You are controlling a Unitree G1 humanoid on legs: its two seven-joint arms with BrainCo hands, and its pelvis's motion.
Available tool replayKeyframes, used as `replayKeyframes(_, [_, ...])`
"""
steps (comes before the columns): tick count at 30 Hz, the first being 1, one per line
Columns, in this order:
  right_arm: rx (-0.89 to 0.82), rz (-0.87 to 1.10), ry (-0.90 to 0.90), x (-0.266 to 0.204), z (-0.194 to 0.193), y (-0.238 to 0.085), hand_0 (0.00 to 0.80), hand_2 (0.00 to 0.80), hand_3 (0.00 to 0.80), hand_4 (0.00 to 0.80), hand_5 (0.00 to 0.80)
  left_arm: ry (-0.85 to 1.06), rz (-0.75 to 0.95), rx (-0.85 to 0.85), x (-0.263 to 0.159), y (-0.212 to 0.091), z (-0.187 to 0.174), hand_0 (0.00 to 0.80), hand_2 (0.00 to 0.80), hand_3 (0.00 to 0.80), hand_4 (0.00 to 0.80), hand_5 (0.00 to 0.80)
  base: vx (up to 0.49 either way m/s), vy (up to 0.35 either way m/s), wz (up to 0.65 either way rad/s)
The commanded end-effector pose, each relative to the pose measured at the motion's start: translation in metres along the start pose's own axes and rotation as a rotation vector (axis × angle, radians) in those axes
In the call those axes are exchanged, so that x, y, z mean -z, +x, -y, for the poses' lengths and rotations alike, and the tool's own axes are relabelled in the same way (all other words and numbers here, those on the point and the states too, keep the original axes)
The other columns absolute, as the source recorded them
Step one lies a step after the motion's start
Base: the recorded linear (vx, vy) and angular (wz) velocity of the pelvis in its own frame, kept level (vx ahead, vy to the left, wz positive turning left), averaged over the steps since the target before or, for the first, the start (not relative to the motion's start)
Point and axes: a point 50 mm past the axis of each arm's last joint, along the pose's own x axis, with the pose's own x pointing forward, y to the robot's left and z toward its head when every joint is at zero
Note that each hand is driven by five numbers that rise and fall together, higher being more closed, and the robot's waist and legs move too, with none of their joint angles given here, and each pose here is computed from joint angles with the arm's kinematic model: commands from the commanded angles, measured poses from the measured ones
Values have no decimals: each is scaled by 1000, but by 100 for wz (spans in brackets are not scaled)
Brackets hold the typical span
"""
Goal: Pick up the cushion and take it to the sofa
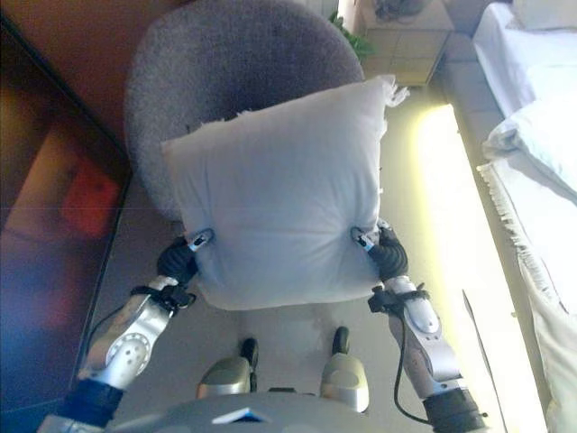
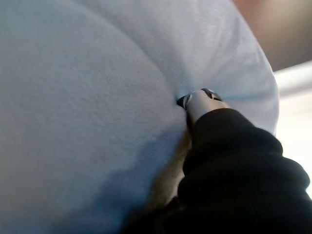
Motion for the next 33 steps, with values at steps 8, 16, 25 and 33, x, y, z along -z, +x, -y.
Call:
replayKeyframes(8, [-7,432,-107,-75,-19,13,800,800,800,800,800,127,567,200,-86,8,44,800,800,800,800,800,42,45,0])
replayKeyframes(16, [-2,381,-78,-69,-20,15,800,800,800,800,800,139,477,182,-77,12,36,800,800,800,800,800,47,106,0])
replayKeyframes(25, [-4,316,-72,-52,-24,17,800,800,800,800,800,117,448,197,-72,12,33,800,800,800,800,800,84,1,-11])
replayKeyframes(33, [-18,293,-98,-58,-15,19,800,800,800,800,800,97,436,161,-68,15,42,800,800,800,800,800,110,-236,14])
